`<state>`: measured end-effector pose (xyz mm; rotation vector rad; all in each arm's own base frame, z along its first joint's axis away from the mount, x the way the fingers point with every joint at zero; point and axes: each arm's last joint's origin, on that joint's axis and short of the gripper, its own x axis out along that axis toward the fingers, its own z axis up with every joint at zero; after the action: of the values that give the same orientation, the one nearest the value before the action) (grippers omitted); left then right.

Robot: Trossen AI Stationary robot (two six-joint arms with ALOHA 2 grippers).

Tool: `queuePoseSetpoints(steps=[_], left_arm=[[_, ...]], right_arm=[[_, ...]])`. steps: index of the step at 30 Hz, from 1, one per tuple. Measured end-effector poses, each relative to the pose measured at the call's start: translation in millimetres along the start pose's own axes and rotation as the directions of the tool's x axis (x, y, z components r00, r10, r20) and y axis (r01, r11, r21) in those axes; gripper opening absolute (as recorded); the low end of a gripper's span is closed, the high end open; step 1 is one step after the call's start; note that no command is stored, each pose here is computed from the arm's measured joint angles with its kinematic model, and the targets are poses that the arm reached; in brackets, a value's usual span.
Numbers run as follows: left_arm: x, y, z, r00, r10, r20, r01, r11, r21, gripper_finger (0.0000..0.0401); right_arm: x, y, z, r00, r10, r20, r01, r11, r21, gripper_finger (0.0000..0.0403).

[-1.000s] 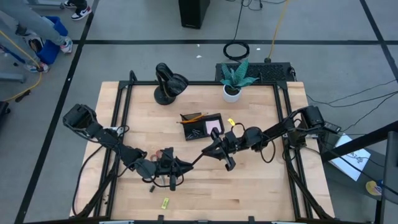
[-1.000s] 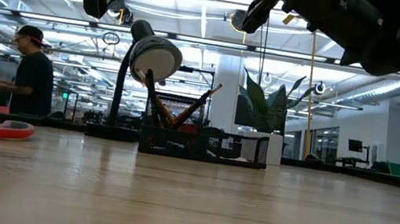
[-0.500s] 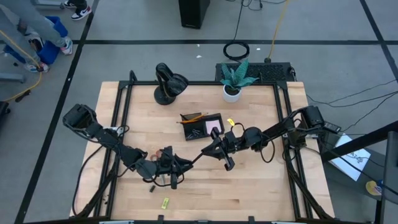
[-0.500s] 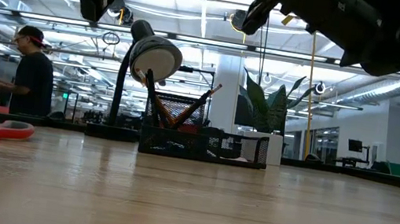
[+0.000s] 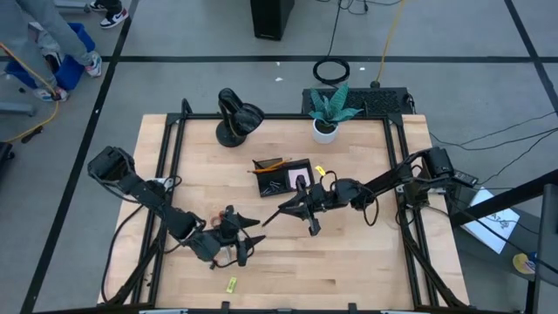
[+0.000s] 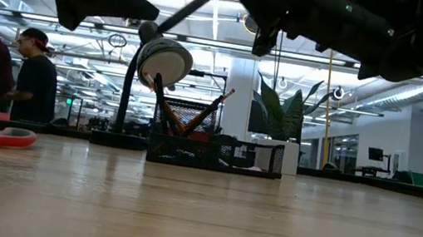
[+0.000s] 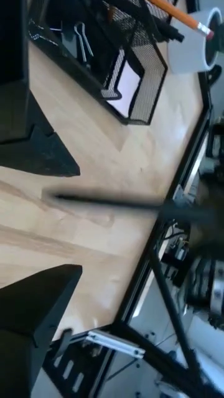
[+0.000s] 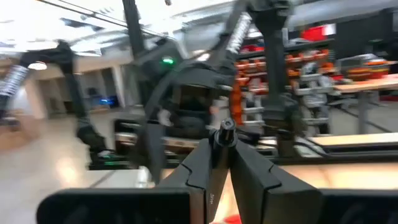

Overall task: Pick and place office supplies into organizer
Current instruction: Put the black pen into the desk organizer

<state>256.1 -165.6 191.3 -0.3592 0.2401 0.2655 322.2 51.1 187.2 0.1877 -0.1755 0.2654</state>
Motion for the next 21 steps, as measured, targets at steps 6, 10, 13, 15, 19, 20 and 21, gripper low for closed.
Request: queuePoseSetpoints(steps=[6,10,13,15,19,20,21], left_arm=[[-8,-4,-5,1.000,0.021,0.013,-0.021,1.000,0.015,0.0260],[-12,-7,-6,0.999,0.038,0.038,-0.040,0.998,0.038,0.0258],[-14,-8,-7,0.999,0.030,0.035,-0.031,0.999,0.044,0.0258],[-16,-9,-6,0.999,0.025,0.035,-0.026,0.999,0.043,0.0258],[-18,-10,-5,0.999,0.010,0.034,-0.012,0.999,0.046,0.0258],[-19,-11,-6,0.999,0.008,0.033,-0.009,0.999,0.047,0.0258],[-19,-11,-6,0.999,0.004,0.033,-0.006,0.999,0.045,0.0258]], right_arm=[[-1,-9,-2,0.995,-0.099,-0.022,0.098,0.994,-0.052,0.0033],[-2,-17,-1,0.984,-0.179,-0.011,0.177,0.981,-0.081,0.0035],[-3,-24,-1,0.969,-0.246,-0.007,0.243,0.962,-0.124,0.0037],[-4,-29,0,0.958,-0.285,0.000,0.282,0.947,-0.157,0.0035],[-6,-37,2,0.938,-0.346,0.009,0.341,0.918,-0.202,0.0030],[-5,-39,3,0.936,-0.353,0.009,0.346,0.914,-0.213,0.0031],[-4,-41,5,0.934,-0.358,0.014,0.352,0.910,-0.221,0.0031]])
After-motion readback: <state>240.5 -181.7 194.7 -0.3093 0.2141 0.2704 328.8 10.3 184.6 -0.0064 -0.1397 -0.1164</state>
